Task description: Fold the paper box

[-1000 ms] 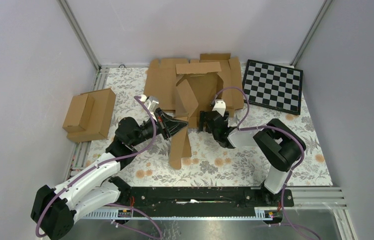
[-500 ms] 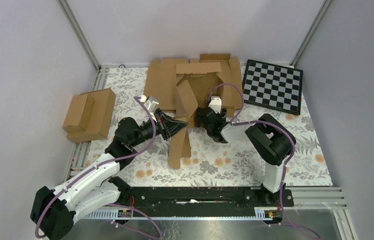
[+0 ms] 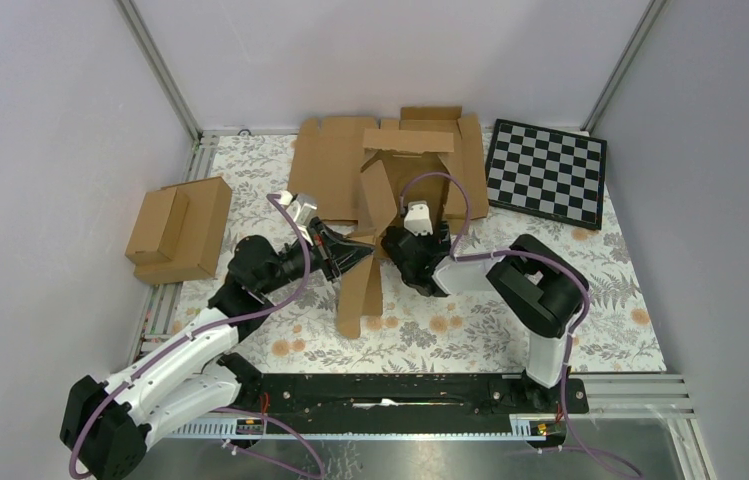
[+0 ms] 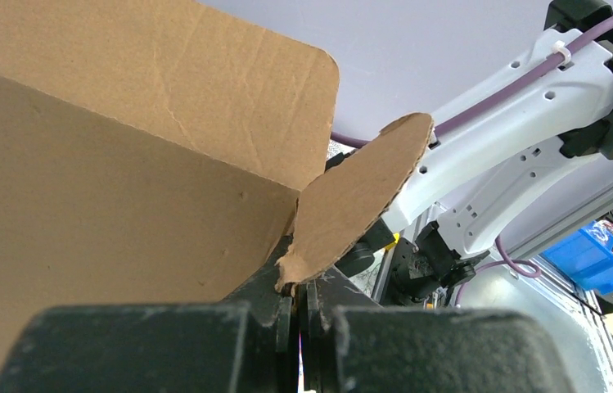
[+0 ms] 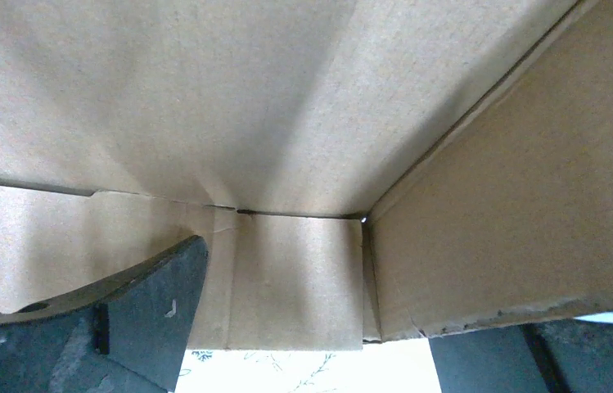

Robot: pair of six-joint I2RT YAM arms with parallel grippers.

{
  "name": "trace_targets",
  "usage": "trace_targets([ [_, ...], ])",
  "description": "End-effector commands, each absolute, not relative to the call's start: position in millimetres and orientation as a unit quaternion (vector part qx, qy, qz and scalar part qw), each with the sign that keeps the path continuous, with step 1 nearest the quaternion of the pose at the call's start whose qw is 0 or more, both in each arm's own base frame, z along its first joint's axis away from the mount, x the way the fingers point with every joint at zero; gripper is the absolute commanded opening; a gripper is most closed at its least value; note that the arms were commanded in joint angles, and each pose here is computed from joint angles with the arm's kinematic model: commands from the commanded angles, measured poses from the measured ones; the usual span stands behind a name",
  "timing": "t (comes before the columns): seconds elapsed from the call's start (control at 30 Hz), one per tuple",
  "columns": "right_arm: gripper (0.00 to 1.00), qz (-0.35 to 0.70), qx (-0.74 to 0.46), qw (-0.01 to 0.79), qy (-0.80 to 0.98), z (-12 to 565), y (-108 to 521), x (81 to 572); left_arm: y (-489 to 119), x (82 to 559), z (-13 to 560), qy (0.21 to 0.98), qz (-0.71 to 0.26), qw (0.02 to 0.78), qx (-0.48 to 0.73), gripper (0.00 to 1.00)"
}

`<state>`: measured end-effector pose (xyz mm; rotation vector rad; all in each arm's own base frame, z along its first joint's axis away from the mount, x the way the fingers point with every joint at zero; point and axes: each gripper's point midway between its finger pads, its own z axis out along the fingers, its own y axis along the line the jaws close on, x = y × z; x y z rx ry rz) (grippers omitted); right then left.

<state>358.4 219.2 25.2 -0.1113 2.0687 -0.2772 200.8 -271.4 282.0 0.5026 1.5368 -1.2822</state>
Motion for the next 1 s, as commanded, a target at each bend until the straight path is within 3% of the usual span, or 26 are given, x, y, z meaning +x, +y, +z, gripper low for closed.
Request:
trace_targets([
  [0.0,1.0,-0.11,-0.073,0.473,0.871,24.4,210.1,337.7,-270.2,196.3,290.8,0.634,-0.534,0.516,0.216,0.0],
  [0.53,1.0,0.133,-0.034,0.513,0.847,104.5,219.1,281.7,-263.8,190.2,299.5,0.627,-0.54,0.523,0.204,0.0],
  [0.57,0.96,0.161,-0.038,0.517,0.84,106.7,221.8,275.4,-263.4,190.0,299.1,0.628,-0.54,0.523,0.203,0.0],
  [0.63,0.73,0.213,-0.05,0.527,0.821,115.5,229.0,264.8,-262.5,189.9,298.8,0.629,-0.539,0.523,0.201,0.0],
  [0.7,0.42,0.224,-0.056,0.529,0.817,115.0,231.9,262.8,-262.0,189.8,298.3,0.629,-0.539,0.523,0.199,0.0],
  [0.8,0.11,0.23,-0.077,0.519,0.82,112.7,244.8,265.7,-261.8,190.3,296.1,0.632,-0.537,0.522,0.198,0.0],
  [0.87,0.0,0.237,-0.092,0.517,0.817,112.5,255.9,270.0,-261.4,190.9,293.7,0.635,-0.534,0.522,0.199,0.0],
  [0.97,0.0,0.239,-0.112,0.527,0.808,113.5,271.4,281.7,-261.0,191.2,289.7,0.641,-0.529,0.519,0.2,0.0],
])
